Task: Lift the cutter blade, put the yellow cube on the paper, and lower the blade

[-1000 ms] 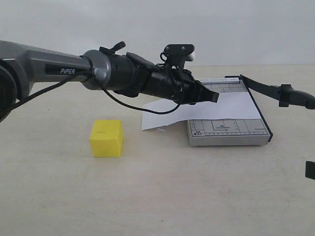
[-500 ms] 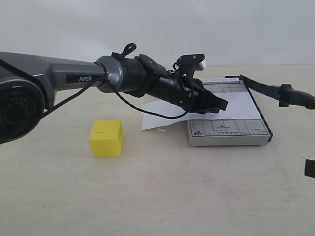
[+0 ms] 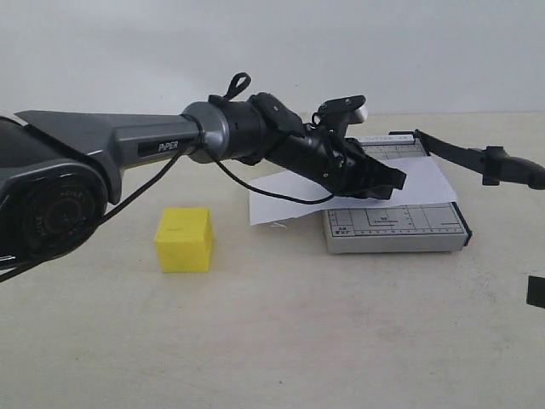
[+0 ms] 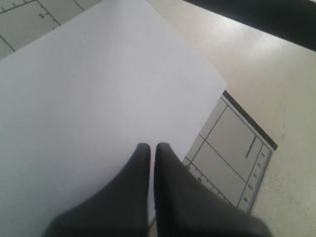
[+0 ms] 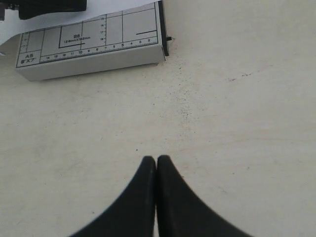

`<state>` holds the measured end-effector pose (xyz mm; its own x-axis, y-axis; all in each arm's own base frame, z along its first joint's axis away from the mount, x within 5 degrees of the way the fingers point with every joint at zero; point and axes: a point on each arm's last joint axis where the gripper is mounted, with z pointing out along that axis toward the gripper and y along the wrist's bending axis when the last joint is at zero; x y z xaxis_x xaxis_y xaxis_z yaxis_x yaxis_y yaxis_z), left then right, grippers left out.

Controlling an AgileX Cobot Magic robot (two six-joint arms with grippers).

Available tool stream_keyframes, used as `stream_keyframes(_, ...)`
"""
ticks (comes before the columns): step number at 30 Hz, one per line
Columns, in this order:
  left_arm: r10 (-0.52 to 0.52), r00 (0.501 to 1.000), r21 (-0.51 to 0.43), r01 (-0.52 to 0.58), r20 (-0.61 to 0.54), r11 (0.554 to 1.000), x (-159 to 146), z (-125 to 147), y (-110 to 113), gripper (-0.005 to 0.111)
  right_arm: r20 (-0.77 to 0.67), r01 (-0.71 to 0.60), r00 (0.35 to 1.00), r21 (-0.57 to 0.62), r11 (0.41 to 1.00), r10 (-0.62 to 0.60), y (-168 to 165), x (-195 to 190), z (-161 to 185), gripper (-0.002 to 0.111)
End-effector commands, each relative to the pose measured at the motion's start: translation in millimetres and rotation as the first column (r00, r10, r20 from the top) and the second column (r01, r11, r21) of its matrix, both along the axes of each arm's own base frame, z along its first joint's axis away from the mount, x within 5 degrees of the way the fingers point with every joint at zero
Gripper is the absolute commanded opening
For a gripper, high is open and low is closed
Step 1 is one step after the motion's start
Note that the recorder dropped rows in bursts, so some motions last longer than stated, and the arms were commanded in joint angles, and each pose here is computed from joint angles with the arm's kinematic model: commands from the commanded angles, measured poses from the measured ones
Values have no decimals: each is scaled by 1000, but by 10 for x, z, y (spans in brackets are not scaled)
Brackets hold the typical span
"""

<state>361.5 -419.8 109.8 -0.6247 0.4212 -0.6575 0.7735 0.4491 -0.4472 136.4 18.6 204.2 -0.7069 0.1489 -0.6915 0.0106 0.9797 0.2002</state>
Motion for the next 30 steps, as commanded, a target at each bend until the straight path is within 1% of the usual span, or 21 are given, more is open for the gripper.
stream_keyframes(1, -52, 998, 67, 49, 45, 997, -122, -131, -82, 4, 4, 0, 1000, 3, 1000, 0, 4, 6, 4, 0)
stream_keyframes(4, -25, 996, 59, 21, 82, 998, -100, -110, -100, 4, 4, 1, 1000, 5, 1000, -1, 5, 6, 4, 0)
stream_keyframes(6, 17, 993, 32, -21, 119, 999, -55, -11, -105, 4, 6, 1, 1000, 5, 1000, -1, 5, 8, 6, 0)
stream_keyframes(10, 75, 980, -30, -71, 186, 997, 10, 330, -88, 4, 6, 3, 1000, 8, 1000, -3, 6, 8, 6, 0)
stream_keyframes(11, 90, 977, -53, -81, 194, 995, 11, 470, -83, 4, 6, 3, 1000, 8, 1000, -3, 6, 8, 6, 0)
stream_keyframes(14, 145, 972, -109, -126, 186, 986, 18, 745, -58, 4, 6, 3, 1000, 8, 1000, -3, 6, 8, 6, 0)
stream_keyframes(16, 165, 973, -130, -145, 163, 981, 10, 834, -50, 4, 6, 3, 1000, 8, 1000, -3, 6, 8, 6, 0)
stream_keyframes(17, 165, 973, -126, -146, 161, 981, 9, 838, -47, 4, 6, 3, 1000, 8, 1000, -3, 6, 8, 6, 0)
stream_keyframes(18, 168, 973, -117, -151, 156, 982, 9, 830, -42, 4, 6, 3, 1000, 8, 1000, -3, 6, 8, 6, 0)
stream_keyframes(21, 167, 975, -31, -164, 147, 986, 23, 638, -17, 4, 6, 3, 1000, 8, 1000, -3, 6, 8, 6, 0)
stream_keyframes(25, 154, 981, 148, -171, 120, 974, 43, 262, 65, 4, 4, 12, 1000, 27, 1000, -12, 11, 8, 7, 0)
stream_keyframes(27, 114, 987, 236, -138, 113, 962, 24, 100, 104, 4, 4, 13, 1000, 29, 1000, -13, 12, 8, 7, 0)
stream_keyframes(30, 48, 996, 302, -70, 79, 951, -27, -44, 128, 4, 6, 14, 1000, 31, 999, -14, 13, 11, 13, 0)
